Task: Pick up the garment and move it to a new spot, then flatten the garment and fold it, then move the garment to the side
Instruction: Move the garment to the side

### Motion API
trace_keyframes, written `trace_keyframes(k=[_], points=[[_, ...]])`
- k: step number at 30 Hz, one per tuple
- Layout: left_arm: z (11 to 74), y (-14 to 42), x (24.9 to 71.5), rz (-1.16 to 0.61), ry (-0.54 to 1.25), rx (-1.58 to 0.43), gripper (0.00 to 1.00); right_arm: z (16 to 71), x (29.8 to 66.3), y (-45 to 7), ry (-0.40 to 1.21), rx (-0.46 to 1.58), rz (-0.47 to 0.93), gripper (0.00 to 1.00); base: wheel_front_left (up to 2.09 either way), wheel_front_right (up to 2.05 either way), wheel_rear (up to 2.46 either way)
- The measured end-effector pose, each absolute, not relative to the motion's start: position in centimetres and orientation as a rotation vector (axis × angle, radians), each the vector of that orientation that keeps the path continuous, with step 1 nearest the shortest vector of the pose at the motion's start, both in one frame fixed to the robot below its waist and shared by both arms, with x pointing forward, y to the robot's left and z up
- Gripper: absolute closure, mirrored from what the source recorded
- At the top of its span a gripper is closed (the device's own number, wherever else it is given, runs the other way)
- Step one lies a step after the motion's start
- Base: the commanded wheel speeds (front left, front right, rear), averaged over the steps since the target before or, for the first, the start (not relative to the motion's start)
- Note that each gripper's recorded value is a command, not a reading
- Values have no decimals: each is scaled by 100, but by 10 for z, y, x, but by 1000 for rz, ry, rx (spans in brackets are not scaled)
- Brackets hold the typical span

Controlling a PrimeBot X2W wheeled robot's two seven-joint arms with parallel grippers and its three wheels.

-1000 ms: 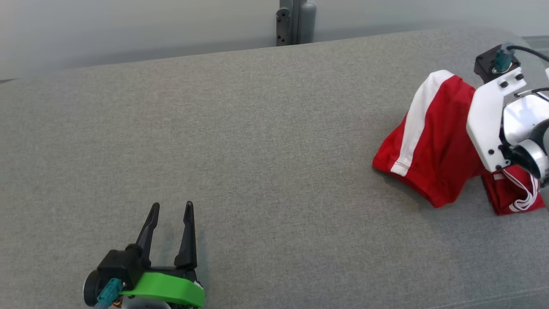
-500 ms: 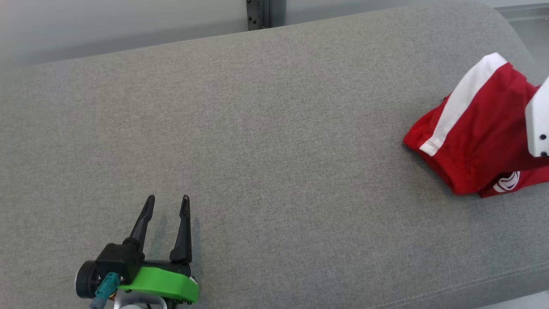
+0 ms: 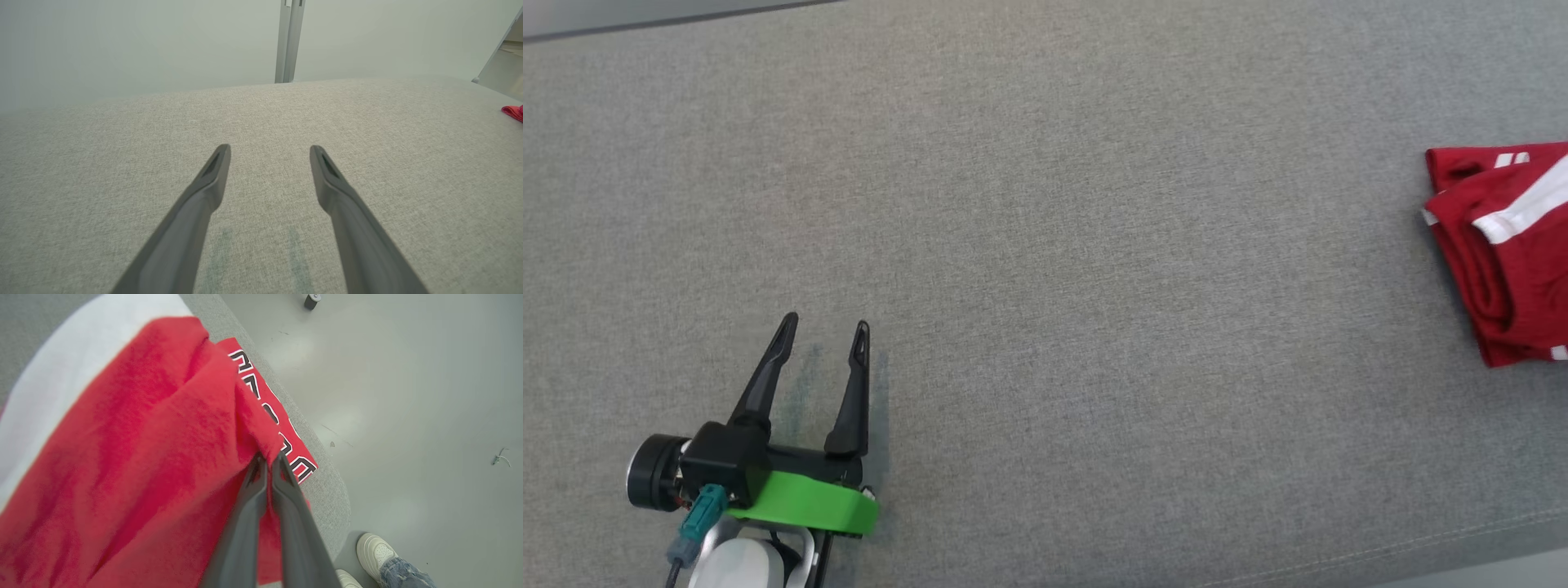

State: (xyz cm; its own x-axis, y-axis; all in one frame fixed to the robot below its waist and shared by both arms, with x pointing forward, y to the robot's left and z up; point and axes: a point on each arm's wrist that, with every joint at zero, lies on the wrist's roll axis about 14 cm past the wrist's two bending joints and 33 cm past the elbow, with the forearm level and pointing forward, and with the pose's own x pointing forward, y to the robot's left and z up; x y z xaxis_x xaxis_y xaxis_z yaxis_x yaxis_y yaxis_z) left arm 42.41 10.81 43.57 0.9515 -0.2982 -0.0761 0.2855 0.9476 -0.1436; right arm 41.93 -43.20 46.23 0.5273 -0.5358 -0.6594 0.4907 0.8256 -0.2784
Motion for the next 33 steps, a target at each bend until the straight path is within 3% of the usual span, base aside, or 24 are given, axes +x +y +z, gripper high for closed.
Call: trace_keyframes(k=[5,6,7,14,19,25,33], points=[[435,115,431,-281,89,-128,0,450,425,-447,768,-110,-678,100,0,0,0],[434,116,431,-278,92,-127,0,449,428,-449,755,-130,-682,54,0,0,0],[432,118,430,-274,96,-126,0,446,431,-450,755,-136,-685,0,0,0,0],[430,124,429,-253,103,-128,0,431,442,-446,709,-137,-666,0,0,0,0],[455,126,430,-230,34,-157,0,434,450,-437,580,-47,-623,0,0,0,0],[464,136,411,-200,26,-157,0,453,467,-399,404,24,-495,0,0,0,0],[471,155,381,-129,24,-172,0,474,449,-340,249,72,-325,0,0,0,0]])
